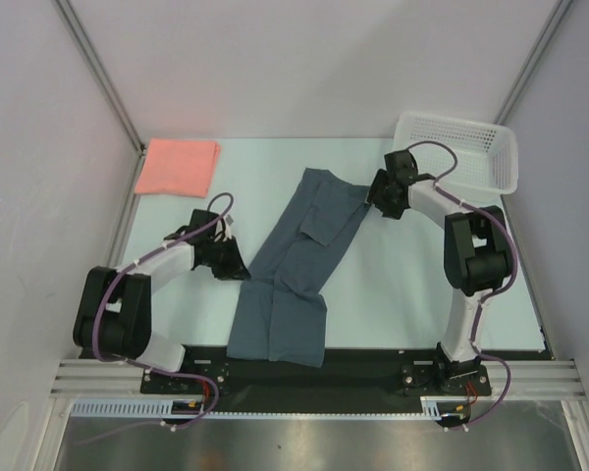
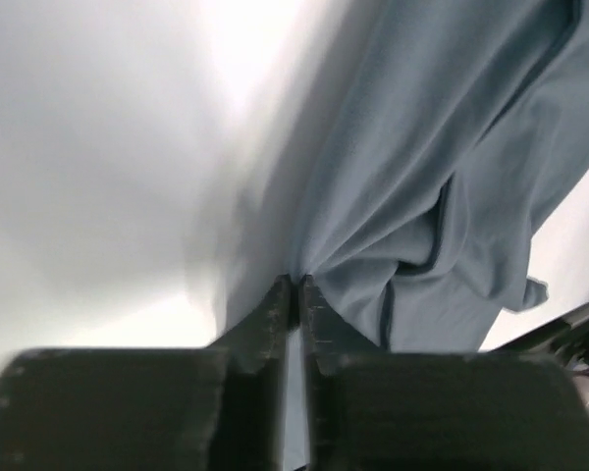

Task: Fold and stack the t-shirts
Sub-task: Fold the tshirt

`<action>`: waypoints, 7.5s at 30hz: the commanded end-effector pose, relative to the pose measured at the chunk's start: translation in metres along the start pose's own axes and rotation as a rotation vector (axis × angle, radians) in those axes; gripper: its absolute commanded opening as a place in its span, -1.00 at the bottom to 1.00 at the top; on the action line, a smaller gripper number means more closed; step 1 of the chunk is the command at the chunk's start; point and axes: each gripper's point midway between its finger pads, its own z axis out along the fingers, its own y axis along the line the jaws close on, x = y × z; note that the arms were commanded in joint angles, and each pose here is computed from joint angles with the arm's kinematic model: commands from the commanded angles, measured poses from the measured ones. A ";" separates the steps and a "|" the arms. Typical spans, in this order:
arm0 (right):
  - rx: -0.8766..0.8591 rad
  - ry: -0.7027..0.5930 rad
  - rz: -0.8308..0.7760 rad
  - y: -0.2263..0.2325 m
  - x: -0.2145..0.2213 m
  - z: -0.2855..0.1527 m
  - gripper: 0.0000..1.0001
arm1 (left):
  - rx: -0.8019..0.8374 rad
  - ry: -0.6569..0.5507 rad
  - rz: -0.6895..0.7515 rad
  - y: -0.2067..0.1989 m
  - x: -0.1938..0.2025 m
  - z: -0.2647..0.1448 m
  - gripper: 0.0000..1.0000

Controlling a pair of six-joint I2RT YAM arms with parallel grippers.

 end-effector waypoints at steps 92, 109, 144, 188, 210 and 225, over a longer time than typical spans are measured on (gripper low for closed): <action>-0.579 0.602 -0.069 0.003 0.330 -0.195 0.07 | -0.131 0.018 -0.207 0.018 0.108 -0.019 0.04; -0.511 0.627 0.069 -0.001 0.344 -0.166 -0.05 | -0.120 0.087 -0.212 0.016 0.122 -0.014 0.05; -0.435 0.533 0.043 -0.033 0.299 -0.199 -1.00 | 0.062 0.068 -0.194 -0.072 0.129 -0.042 -0.99; -0.493 0.576 -0.003 0.045 0.069 -0.034 -0.99 | 0.106 0.012 -0.324 -0.096 -0.133 0.051 -0.99; -0.289 0.406 -0.220 0.031 -0.010 -0.053 0.21 | -0.051 -0.251 -0.079 -0.092 -0.183 -0.038 0.20; -0.498 0.406 -0.189 0.069 0.076 -0.078 0.18 | 0.197 -0.161 0.244 -0.154 -0.123 -0.002 0.17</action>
